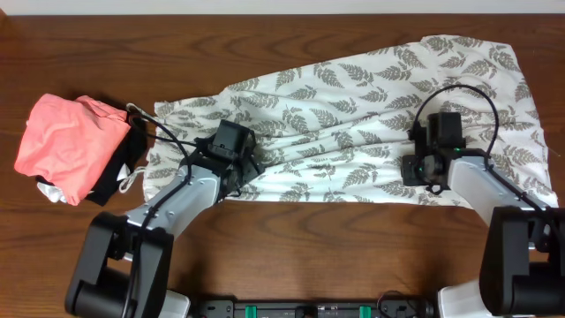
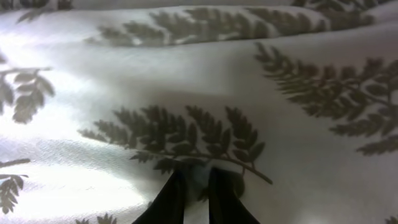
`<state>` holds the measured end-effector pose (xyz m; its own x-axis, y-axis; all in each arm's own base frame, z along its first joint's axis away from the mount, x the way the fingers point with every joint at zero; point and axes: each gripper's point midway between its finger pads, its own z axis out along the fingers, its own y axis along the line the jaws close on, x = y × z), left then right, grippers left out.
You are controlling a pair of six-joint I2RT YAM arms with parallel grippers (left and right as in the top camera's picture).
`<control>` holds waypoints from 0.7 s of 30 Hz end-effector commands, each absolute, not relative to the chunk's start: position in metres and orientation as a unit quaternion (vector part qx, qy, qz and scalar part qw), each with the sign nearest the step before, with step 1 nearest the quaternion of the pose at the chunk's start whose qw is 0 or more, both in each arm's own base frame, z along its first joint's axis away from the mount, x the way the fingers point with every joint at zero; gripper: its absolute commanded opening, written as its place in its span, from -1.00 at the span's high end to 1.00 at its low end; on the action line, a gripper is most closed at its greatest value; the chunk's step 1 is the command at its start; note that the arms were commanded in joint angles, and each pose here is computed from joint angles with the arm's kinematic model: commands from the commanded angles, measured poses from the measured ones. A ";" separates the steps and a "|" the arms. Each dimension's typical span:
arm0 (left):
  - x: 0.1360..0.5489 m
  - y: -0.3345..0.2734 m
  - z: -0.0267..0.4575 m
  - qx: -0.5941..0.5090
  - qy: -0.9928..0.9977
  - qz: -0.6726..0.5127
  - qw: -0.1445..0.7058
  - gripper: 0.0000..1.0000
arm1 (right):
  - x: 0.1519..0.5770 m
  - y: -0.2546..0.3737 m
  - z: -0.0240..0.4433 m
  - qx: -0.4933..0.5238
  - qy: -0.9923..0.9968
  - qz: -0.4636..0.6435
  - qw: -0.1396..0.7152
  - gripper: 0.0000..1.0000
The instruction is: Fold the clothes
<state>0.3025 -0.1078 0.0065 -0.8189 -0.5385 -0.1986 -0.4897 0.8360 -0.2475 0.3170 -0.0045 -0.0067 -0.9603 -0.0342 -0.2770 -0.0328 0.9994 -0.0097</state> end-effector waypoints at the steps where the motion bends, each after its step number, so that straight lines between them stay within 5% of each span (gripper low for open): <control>1: 0.275 -0.099 -0.003 -0.263 0.957 -0.074 0.094 -0.86 | 0.270 -0.033 -0.043 0.014 0.997 -0.053 0.054 0.74; 11: 0.259 -0.089 0.054 -0.238 0.958 -0.084 0.139 -0.96 | 0.263 -0.053 -0.043 0.077 0.995 -0.053 0.047 0.71; 21: 0.216 -0.076 0.047 -0.240 0.968 -0.040 0.064 -0.96 | 0.245 -0.080 -0.044 0.161 0.985 -0.052 0.024 0.76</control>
